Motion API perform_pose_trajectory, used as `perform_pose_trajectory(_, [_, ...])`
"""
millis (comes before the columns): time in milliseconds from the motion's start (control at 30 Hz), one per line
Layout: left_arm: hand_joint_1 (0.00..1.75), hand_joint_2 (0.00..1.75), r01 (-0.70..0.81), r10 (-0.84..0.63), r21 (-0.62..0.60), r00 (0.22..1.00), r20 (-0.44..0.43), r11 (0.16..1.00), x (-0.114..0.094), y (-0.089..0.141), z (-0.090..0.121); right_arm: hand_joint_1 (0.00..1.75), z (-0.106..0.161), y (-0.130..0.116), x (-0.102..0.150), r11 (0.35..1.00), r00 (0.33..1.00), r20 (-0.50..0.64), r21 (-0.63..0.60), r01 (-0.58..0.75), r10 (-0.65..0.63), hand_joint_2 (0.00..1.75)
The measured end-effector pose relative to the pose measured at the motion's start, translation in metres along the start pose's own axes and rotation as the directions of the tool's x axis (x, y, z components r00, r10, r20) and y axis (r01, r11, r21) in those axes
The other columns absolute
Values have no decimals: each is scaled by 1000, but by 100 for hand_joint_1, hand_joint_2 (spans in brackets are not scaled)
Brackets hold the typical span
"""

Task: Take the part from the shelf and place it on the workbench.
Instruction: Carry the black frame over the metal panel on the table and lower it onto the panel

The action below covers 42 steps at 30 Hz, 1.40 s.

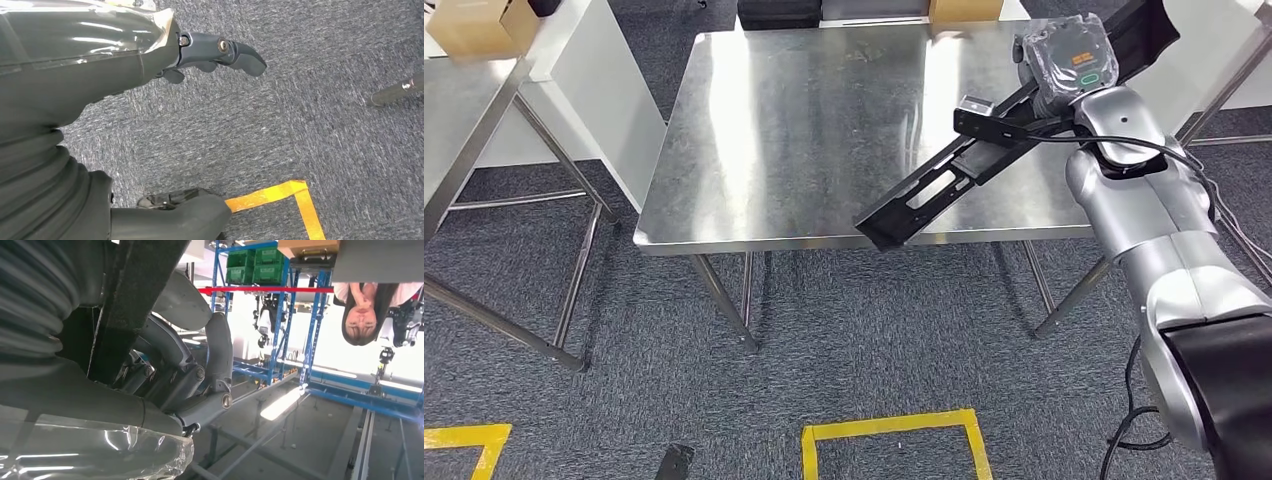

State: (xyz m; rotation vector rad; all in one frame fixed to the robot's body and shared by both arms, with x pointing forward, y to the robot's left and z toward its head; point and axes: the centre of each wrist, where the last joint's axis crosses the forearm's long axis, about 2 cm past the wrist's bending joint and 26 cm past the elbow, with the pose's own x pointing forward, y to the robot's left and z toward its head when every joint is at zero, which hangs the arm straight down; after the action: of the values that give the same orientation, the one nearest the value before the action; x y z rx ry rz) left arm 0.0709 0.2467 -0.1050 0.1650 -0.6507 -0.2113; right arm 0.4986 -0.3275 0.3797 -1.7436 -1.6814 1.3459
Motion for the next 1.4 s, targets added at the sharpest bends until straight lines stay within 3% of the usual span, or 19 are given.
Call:
perform_pose_trajectory(500, [0, 175, -12, 12, 0, 1000, 4, 1000, 1, 0, 0, 175, 2, 0, -12, 1000, 999, -26, 12, -20, 20, 175])
perform_pose_trajectory(1400, [0, 175, -14, 14, 0, 1000, 9, 1000, 2, 1, -1, 175, 3, 4, -11, 999, 999, -25, 25, -24, 24, 175])
